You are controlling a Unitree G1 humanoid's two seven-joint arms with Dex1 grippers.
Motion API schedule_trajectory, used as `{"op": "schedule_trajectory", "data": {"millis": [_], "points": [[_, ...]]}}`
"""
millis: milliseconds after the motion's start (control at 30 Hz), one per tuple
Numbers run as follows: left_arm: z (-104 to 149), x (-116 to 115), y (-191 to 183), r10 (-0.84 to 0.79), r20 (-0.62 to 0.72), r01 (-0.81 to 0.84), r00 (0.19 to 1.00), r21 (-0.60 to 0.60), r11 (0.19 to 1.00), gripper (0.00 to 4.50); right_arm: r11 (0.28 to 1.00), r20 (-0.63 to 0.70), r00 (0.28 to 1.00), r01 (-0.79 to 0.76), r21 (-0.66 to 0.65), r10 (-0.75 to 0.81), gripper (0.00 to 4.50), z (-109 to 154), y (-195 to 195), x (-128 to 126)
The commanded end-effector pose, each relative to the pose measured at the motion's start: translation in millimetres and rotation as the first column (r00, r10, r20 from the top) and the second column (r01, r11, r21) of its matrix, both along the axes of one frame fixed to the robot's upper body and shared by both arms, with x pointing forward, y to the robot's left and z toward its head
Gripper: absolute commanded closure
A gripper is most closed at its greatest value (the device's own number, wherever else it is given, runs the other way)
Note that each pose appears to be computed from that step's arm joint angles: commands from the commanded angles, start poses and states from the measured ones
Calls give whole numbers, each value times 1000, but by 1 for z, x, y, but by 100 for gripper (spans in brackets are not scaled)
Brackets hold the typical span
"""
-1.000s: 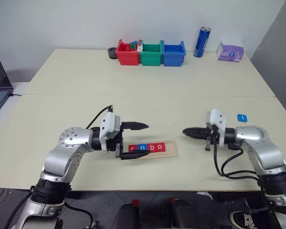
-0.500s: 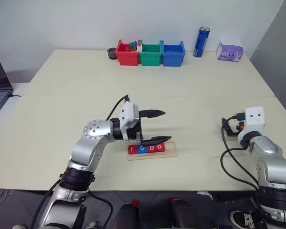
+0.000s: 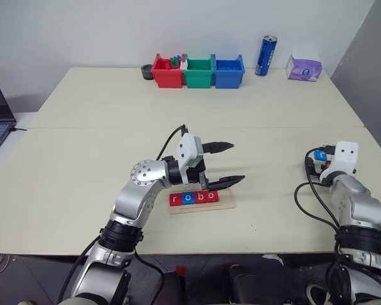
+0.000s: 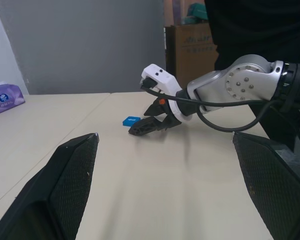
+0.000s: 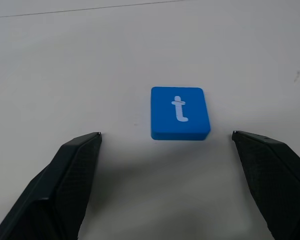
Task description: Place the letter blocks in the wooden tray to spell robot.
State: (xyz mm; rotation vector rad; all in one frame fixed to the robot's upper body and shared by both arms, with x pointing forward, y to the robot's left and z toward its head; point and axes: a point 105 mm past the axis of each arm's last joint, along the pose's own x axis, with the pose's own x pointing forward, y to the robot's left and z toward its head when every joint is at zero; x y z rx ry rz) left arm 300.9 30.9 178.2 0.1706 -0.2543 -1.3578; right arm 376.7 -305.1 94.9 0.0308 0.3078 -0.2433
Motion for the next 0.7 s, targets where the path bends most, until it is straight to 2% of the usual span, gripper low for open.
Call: {"op": "schedule_trajectory", "data": {"millis": [33, 200, 367, 467, 667, 700], "points": [[11, -2, 1, -5, 56, 6, 998, -11, 1000, 0, 998, 36, 997, 64, 0, -64, 5, 12, -19, 6], [11, -3, 2, -5, 58, 5, 998, -7, 1000, 0, 991, 8, 991, 134, -14, -134, 5, 6, -35, 9], [10, -3, 2, -12, 59, 12, 998, 0, 1000, 0, 992, 10, 992, 127, 11, -127, 5, 5, -30, 13], [9, -4, 2, -19, 57, 19, 998, 6, 1000, 0, 993, 12, 993, 119, 23, -119, 67, 3, -25, 12], [9, -3, 3, -21, 57, 20, 998, 14, 1000, 0, 995, 11, 995, 96, 31, -96, 284, 0, -13, 9], [9, -2, 3, -21, 58, 20, 998, 15, 1000, 0, 996, 11, 996, 90, 27, -91, 306, -1, -11, 8]]}}
